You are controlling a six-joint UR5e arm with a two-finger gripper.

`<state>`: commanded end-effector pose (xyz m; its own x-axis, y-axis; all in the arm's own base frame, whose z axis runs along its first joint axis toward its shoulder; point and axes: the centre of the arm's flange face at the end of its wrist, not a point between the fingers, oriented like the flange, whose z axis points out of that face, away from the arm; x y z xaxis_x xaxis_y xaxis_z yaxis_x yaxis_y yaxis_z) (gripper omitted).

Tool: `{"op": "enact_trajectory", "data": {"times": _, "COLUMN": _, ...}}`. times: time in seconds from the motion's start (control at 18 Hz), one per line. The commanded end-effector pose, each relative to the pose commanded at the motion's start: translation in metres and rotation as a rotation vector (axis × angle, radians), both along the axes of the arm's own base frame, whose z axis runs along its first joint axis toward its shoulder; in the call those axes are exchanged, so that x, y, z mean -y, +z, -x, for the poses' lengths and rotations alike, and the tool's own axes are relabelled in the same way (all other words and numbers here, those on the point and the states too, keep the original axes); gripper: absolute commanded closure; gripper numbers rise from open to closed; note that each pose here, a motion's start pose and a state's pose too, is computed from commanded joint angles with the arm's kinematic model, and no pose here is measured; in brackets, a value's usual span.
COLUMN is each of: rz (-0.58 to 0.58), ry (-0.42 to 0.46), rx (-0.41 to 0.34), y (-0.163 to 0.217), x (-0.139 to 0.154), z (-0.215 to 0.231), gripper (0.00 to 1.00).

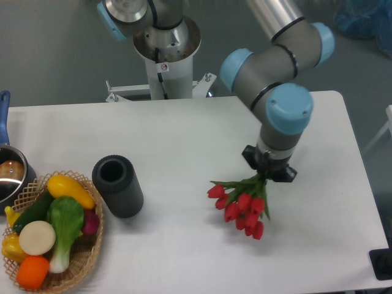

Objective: Place the flowers on the table

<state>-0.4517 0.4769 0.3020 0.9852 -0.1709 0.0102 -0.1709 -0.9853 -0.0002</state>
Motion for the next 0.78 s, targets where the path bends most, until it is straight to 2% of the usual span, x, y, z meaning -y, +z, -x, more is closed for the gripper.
{"op": "enact_trajectory", "data": {"times": 0.11, "rz": -0.003, "ry": -0.015, "rx": 0.019, "y": -0.008, "x": -0.006, "z": -0.009, "gripper": 0.92}}
{"op": "enact_trajectory", "data": {"times": 0.33, "rz": -0.001, "ry": -0.018, "rx": 0.023, "y": -0.014, "x": -0.006, "z": -0.013, "gripper": 0.68}}
{"op": "enact_trajectory", "data": {"times": 0.5, "rz": -0.015, "ry": -0.018, "rx": 0.0, "y": -0.019, "x": -0.009, "z": -0.008, "gripper": 0.35}}
{"op": "enact_trajectory", "data": {"times": 0.56, "rz": -0.025, "ry": -0.017, "rx": -0.019, "y": -0.016, "x": -0.009, "z": -0.006, "gripper": 0.06}}
{"op": "enact_trajectory", "data": {"times": 0.61, "rz": -0.028, "ry": -0.017, "rx": -0.029, "y": -0.014, "x": -0.009, "z": -0.005, "gripper": 0.0}}
{"op": "enact_trajectory", "data": {"times": 0.78, "rz": -0.055, "ry": -0.008, "rx": -0.074, "y": -0.005, "x": -0.004, "z": 0.007, "gripper": 0.0}}
